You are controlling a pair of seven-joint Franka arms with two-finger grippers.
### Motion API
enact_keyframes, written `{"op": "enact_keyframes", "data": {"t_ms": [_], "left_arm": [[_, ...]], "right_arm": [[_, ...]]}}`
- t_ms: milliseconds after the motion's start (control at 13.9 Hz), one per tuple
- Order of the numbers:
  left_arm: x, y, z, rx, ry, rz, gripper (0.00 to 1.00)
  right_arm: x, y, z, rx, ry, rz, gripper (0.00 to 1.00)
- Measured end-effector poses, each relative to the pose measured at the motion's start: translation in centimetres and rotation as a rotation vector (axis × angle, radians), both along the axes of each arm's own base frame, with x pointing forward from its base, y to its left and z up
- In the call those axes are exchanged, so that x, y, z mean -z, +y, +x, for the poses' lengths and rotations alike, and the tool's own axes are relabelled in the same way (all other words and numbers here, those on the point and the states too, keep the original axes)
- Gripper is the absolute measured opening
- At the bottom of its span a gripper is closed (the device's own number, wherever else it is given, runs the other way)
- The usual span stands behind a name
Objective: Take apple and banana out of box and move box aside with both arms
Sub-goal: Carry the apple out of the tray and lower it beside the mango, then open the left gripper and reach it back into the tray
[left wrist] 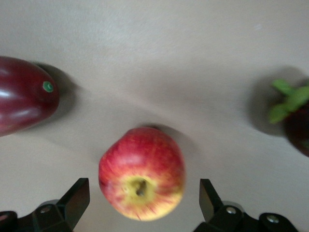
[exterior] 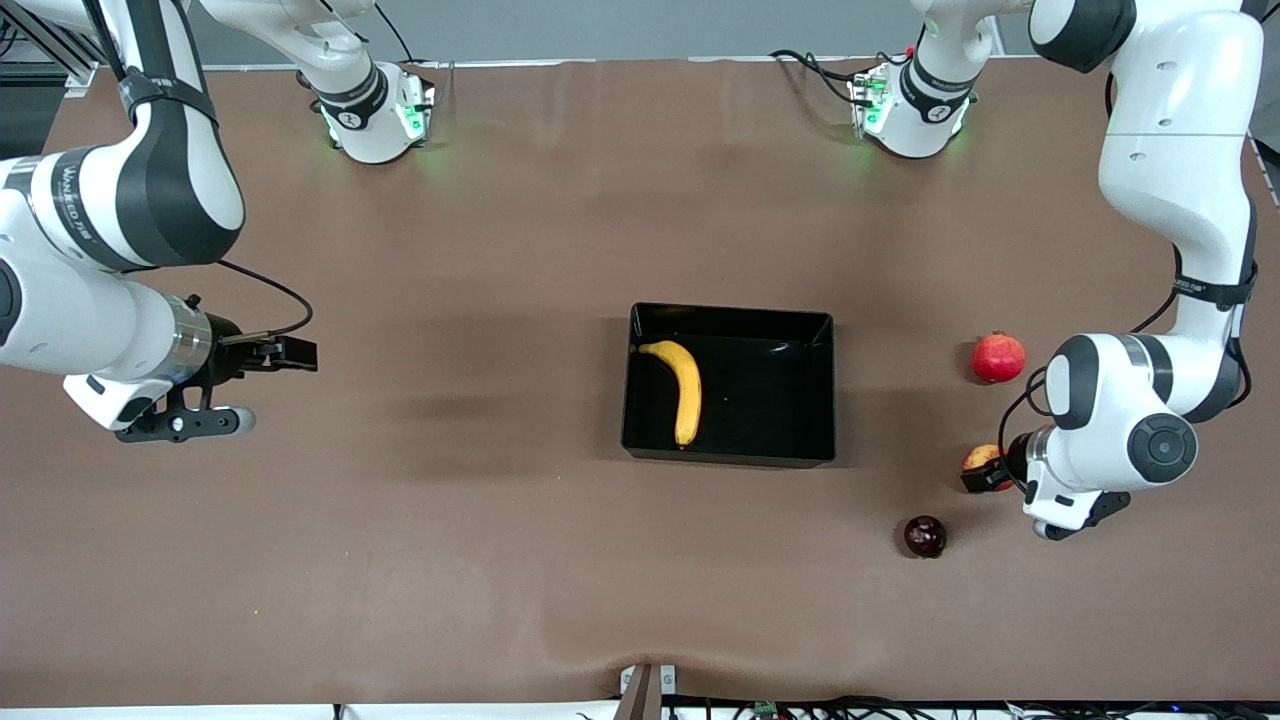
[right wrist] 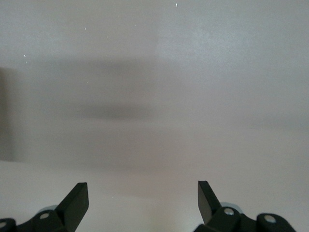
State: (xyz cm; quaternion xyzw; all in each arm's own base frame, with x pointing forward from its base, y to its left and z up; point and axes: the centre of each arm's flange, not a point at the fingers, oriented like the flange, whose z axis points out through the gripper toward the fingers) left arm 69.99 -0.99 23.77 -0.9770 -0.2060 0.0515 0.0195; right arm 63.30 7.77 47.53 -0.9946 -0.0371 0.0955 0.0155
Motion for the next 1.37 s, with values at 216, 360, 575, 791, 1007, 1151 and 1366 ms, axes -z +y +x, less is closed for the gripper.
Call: {"op": "enact_keyframes", "data": {"t_ms": [216, 360, 575, 791, 1007, 1151, 1366], "left_arm": [[-5.5, -4.2, -0.4, 0.059, -0.015, -0.001, 1.0], [-8.3, -9.2, -1.2, 0.106, -0.024, -0.011, 1.0], [-9.5, -19.0, -3.3, 0.206, -0.04, -0.017, 1.0], [-9.8, -28.4, -6.5, 0.267, -0.05, -0.013, 1.0], [-8.7, -34.5, -8.7, 0.293, -0.054, -0.015, 1.0], [-7.1, -37.6, -9.5, 0.317, -0.062, -0.025, 1.0], [-3.4, -41.1, -10.4, 0.356, -0.105, -0.063, 1.0]], "right_arm": [[0.1, -0.2, 0.0, 0.003, 0.002, -0.001, 1.0], [0.1, -0.2, 0.1, 0.004, 0.002, -0.001, 1.0], [0.1, -0.1, 0.1, 0.002, 0.001, -0.001, 1.0], [0.1, -0.1, 0.1, 0.001, 0.0, -0.001, 1.0], [0.1, 0.0, 0.1, 0.0, -0.001, 0.0, 1.0], [0.1, 0.0, 0.1, 0.0, -0.001, 0.0, 1.0], [0.1, 0.0, 0.1, 0.0, -0.002, 0.0, 1.0]]}}
